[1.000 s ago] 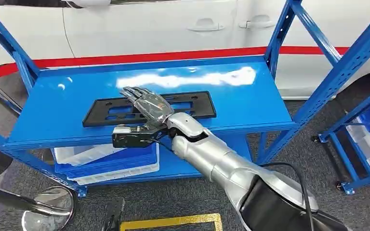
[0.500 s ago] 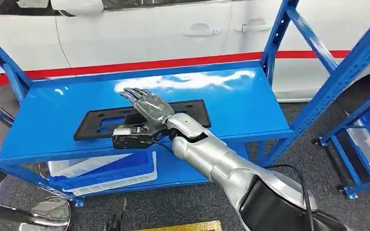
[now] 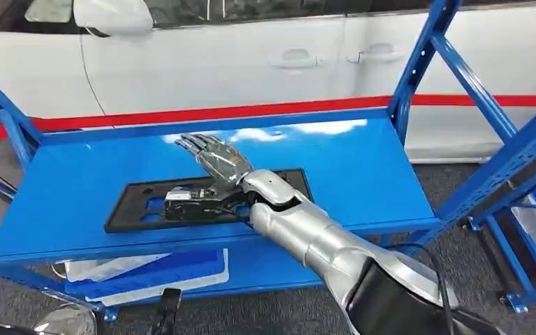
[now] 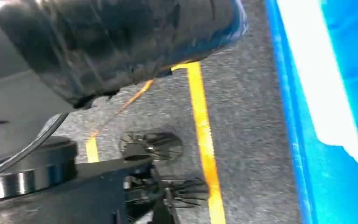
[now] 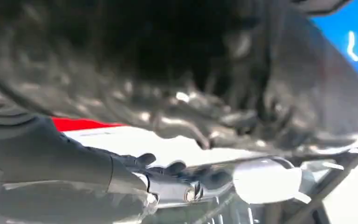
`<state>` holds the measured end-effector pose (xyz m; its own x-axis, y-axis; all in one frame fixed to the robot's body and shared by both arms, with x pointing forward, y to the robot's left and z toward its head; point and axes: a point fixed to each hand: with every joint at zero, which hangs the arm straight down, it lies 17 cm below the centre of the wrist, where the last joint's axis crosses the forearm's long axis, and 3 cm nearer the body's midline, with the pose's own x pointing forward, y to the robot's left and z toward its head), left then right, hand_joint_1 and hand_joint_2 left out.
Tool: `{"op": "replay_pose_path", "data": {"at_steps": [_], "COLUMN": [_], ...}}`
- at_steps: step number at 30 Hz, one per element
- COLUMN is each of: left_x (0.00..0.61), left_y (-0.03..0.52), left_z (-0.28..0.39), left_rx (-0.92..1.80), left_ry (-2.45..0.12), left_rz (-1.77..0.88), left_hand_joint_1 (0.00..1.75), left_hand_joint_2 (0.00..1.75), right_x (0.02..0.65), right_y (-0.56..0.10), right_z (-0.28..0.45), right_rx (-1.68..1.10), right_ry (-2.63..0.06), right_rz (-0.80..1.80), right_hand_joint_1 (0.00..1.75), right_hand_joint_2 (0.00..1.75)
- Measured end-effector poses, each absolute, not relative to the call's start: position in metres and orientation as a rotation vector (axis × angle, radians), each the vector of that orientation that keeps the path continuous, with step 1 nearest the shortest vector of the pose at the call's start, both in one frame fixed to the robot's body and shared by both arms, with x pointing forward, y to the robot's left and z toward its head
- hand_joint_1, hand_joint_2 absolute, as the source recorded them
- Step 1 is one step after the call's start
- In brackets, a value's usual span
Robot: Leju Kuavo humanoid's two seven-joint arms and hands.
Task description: Take the parts from the cabinet and place them on the table.
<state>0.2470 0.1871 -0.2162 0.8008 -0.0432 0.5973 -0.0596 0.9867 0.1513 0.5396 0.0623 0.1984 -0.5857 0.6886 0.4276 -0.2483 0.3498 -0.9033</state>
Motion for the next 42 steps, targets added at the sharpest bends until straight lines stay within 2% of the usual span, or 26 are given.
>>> {"op": "replay_pose_path", "data": {"at_steps": [28,42], "left_x": [0.25,0.244], "left_y": [0.184,0.183], "left_z": [-0.215,-0.218], "left_rx": [0.159,0.156], "left_ry": [-0.651,-0.63], "left_rz": [-0.035,-0.057], "left_hand_joint_1": [0.0,0.0], "left_hand_joint_2": [0.0,0.0], "right_x": [0.539,0.532], "right_y": [0.06,0.072], "right_z": [0.197,0.217], "right_rx": [-0.396,-0.338], "right_ry": [-1.765,-1.87], "right_rz": [1.381,1.335], "right_hand_joint_1": [0.0,0.0], "right_hand_joint_2": [0.0,0.0]}}
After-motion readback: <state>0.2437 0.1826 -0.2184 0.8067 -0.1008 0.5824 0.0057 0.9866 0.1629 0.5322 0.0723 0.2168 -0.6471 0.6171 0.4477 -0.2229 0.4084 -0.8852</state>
